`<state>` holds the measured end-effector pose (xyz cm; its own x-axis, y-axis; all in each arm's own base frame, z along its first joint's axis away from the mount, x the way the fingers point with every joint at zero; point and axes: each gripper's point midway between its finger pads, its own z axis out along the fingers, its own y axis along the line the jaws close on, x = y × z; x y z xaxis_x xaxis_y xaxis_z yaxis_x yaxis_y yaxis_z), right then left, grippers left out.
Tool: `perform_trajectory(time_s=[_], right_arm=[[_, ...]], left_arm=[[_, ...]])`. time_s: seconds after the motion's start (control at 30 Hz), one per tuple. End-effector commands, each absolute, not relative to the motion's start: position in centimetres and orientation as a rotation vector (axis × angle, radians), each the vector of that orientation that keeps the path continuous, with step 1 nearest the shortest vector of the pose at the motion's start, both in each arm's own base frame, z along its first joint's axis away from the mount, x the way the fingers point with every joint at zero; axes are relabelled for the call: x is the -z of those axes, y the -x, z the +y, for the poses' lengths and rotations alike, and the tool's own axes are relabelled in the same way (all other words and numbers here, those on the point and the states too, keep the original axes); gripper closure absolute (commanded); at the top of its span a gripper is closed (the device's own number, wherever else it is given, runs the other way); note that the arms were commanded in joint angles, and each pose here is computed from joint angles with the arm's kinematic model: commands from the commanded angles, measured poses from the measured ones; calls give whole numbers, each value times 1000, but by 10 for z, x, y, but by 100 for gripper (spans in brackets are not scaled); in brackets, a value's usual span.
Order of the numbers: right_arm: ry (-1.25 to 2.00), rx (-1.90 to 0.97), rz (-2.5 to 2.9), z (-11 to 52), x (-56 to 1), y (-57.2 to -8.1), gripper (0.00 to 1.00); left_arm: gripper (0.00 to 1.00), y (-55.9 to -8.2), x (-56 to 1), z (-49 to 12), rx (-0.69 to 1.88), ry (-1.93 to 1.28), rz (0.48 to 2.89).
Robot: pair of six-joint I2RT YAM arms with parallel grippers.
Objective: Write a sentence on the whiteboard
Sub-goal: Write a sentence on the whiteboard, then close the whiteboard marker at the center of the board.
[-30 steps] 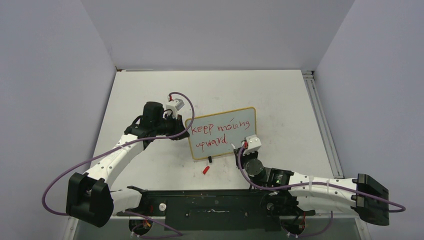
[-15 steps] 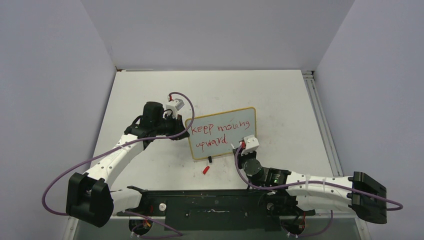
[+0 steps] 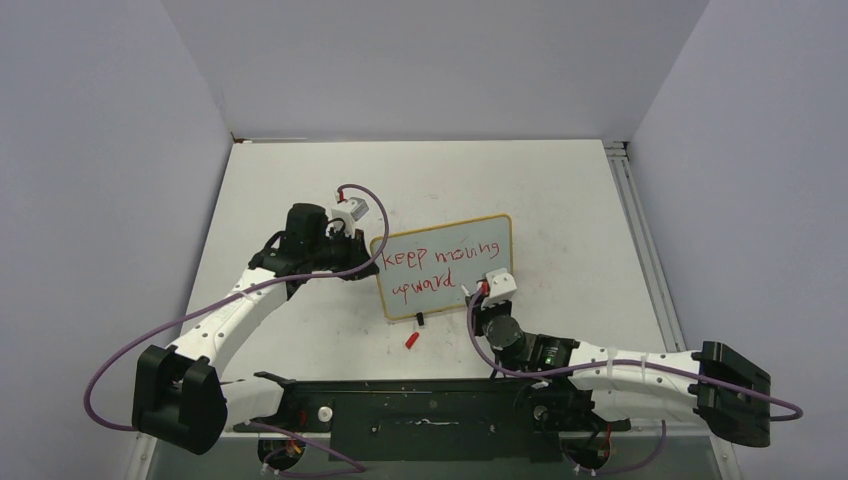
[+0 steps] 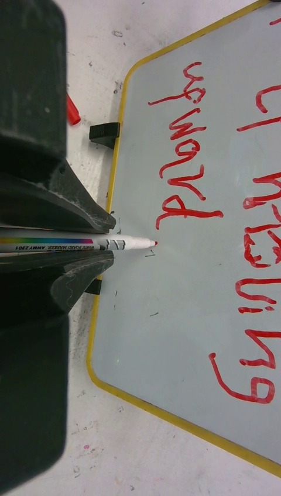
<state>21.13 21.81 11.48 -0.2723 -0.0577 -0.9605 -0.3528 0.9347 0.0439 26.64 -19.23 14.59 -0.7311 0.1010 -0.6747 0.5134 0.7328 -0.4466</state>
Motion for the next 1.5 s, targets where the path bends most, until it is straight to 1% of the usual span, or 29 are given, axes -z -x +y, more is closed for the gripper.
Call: perform_trajectory(time_s=[0.0, 0.43, 0.7, 0.8, 1.07, 1.3, 1.4, 1.47], right_arm=[[260, -332, 1793, 227, -133, -219, 95], [266, -316, 1800, 227, -129, -221, 95], [268, -410, 1759, 229, -154, -212, 95], [250, -443, 1736, 226, -168, -209, 95], [251, -428, 1725, 223, -182, -209, 95], [250, -451, 1710, 225, -193, -208, 95], [258, -461, 1710, 227, -197, -206, 95], [264, -467, 1708, 227, -201, -205, 95]], left_arm=[[100, -268, -159, -197, 861, -478, 2249], [100, -268, -159, -197, 863, -479, 2249], [99, -269, -160, -197, 857, -475, 2247], [95, -268, -160, -196, 858, -474, 2246], [83, -267, -165, -197, 862, -475, 2233], [64, -264, -166, -195, 862, -461, 2229], [52, -263, -167, -194, 856, -448, 2227], [47, -262, -168, -192, 845, -441, 2222]])
